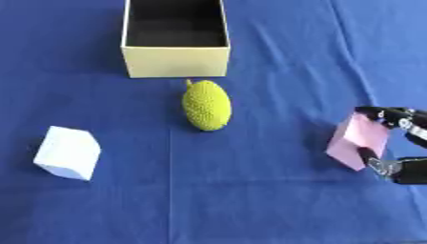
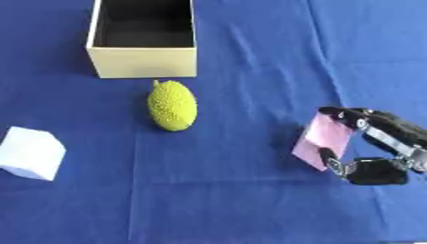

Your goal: Pick up objects on the table and place them in the box.

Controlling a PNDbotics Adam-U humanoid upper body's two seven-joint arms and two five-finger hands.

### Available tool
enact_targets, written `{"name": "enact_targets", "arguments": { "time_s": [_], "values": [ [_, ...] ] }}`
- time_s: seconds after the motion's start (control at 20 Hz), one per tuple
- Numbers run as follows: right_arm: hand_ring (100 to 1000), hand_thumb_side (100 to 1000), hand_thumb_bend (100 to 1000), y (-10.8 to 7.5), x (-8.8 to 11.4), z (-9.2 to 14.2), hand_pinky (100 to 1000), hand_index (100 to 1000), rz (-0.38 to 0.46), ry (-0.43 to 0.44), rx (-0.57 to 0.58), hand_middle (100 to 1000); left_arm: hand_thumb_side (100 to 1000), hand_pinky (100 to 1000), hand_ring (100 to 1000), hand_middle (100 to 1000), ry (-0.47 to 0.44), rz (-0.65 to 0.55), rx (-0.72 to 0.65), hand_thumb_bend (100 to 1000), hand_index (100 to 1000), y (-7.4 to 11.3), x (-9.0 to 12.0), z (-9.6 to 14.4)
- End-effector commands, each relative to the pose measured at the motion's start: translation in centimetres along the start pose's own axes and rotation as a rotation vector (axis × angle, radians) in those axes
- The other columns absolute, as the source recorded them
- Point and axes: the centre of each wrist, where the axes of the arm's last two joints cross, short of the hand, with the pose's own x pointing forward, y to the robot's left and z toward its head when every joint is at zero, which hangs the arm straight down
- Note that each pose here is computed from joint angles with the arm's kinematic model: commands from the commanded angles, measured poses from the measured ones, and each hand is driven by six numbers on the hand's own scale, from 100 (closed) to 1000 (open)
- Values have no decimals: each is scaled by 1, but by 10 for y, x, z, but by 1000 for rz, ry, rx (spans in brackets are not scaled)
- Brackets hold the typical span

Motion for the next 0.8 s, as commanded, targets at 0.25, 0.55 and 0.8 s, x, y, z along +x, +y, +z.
{"name": "enact_targets", "arguments": {
  "time_s": [0.25, 0.55, 0.8],
  "values": [
    [463, 170, 100, -6, 2, -1, 781, 1000, -15, -35, -85, 234, 600, 853, 718, 634, -20, 1, -12, 100, 784, 1, 5, -3],
    [457, 174, 100, -13, 2, -2, 780, 1000, -17, -57, -118, 225, 599, 853, 719, 635, -19, -1, -17, 100, 784, 2, 5, -3],
    [463, 179, 100, -27, 5, -5, 779, 998, 15, -94, -119, 232, 599, 854, 721, 636, -18, -2, -23, 100, 784, 2, 5, -3]
  ]
}}
